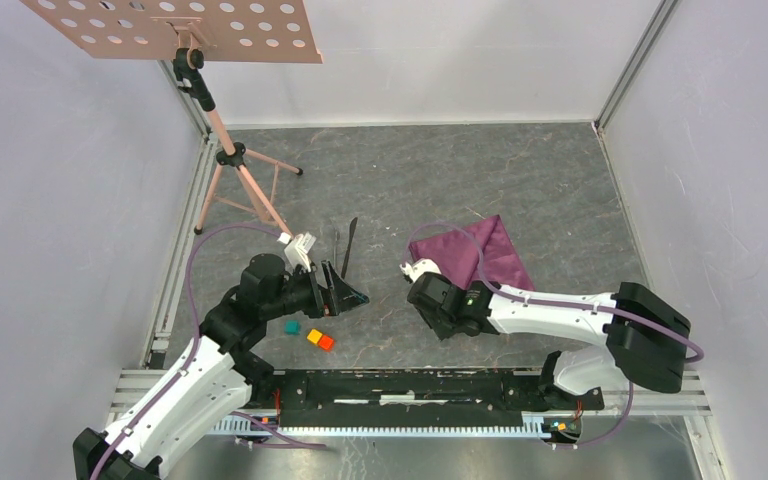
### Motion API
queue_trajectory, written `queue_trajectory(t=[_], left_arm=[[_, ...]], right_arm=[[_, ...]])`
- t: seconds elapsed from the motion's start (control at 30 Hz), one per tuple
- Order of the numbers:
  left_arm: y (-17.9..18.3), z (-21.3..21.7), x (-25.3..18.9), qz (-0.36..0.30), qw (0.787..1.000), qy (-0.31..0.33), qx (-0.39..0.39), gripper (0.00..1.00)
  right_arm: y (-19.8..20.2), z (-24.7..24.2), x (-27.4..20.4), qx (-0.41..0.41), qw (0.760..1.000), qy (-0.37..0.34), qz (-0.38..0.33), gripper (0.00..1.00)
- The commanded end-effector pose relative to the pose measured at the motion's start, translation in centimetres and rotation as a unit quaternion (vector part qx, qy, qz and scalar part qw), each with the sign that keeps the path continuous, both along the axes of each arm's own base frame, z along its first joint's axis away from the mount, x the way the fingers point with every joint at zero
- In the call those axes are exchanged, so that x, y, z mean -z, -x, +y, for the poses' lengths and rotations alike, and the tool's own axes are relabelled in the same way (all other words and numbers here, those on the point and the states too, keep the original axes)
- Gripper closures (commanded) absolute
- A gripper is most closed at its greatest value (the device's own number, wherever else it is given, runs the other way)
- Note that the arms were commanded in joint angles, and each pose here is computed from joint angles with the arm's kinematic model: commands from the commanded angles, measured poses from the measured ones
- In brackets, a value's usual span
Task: Fold the napkin into a case and place the utensils inside
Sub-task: Pick up the upper triangle-folded napkin from the center of the board.
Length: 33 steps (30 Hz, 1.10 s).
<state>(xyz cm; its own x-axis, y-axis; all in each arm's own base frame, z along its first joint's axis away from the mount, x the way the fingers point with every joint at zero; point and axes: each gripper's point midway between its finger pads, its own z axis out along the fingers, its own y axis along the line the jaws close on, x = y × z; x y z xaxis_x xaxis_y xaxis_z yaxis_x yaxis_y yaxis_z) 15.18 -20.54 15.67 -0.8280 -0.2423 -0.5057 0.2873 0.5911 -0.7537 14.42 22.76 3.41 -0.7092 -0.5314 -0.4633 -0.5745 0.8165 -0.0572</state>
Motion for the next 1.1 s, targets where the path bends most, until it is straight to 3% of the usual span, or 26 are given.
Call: queue_trajectory(t=[0.0, 0.67, 0.77, 1.0, 1.07], left_arm=[[0.2, -0.4, -0.9, -0.003, 1.000, 0.018, 0.008, 0.06], [0.3, -0.2, -0.4, -0.002, 1.000, 0.009, 0.009, 0.06], [0.2, -0.2, -0.1, 0.002, 1.000, 0.005, 0.005, 0.06], [-0.7, 0.1, 1.6, 0.035, 0.999, -0.022, -0.021, 0.05], [-1.3, 0.2, 2.2, 0.047, 0.998, -0.031, -0.035, 0.03]], right_arm=[[-0.3, 0.0, 0.5, 0.008, 1.000, 0.001, -0.009, 0.61], [-0.1, -2.0, 3.5, -0.005, 0.999, 0.053, -0.009, 0.60], [-0.1, -2.4, 3.8, -0.007, 0.998, 0.057, -0.011, 0.67], [-0.6, -2.2, 3.6, -0.019, 0.998, 0.048, -0.031, 1.00], [-0.8, -1.7, 3.2, -0.026, 0.998, 0.037, -0.038, 1.00]])
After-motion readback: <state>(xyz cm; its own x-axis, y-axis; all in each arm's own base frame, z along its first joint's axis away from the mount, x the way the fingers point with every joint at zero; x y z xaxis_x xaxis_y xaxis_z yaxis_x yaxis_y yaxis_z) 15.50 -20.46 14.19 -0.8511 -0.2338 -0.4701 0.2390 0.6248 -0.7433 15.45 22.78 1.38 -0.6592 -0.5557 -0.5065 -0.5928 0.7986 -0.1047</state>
